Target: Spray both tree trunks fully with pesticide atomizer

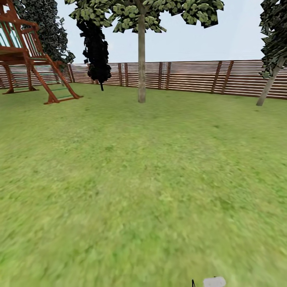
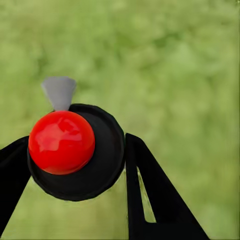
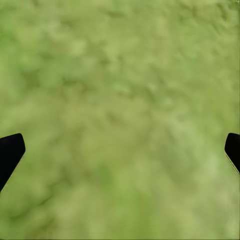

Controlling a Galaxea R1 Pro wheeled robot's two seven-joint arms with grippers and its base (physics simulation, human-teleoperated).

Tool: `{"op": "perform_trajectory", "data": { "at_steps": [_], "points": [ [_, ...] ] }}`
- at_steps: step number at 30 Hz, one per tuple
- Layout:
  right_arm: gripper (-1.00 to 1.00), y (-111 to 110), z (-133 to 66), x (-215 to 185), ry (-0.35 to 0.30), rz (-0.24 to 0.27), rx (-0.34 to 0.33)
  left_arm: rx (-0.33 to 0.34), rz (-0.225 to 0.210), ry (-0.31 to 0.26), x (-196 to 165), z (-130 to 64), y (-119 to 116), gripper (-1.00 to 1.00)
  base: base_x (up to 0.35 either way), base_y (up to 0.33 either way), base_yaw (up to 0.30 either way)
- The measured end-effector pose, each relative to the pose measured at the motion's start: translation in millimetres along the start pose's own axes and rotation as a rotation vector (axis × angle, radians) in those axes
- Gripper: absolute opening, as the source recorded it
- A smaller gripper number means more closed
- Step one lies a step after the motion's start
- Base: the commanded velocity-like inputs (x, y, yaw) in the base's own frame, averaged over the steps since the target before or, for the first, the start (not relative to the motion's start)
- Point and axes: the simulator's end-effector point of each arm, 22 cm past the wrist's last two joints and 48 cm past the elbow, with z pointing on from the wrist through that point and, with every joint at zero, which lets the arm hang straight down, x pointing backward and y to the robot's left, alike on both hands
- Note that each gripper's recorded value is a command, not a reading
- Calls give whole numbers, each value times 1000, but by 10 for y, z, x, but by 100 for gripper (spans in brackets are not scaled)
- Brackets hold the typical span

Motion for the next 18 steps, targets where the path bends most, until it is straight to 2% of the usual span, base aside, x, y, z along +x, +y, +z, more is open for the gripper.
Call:
{"op": "perform_trajectory", "data": {
  "at_steps": [18],
  "points": [
    [100, -1, 0, 0, 0, 0, 0, -1, -1, 3, 10, -2, -1, -100, 338, 0, 0]
  ]
}}
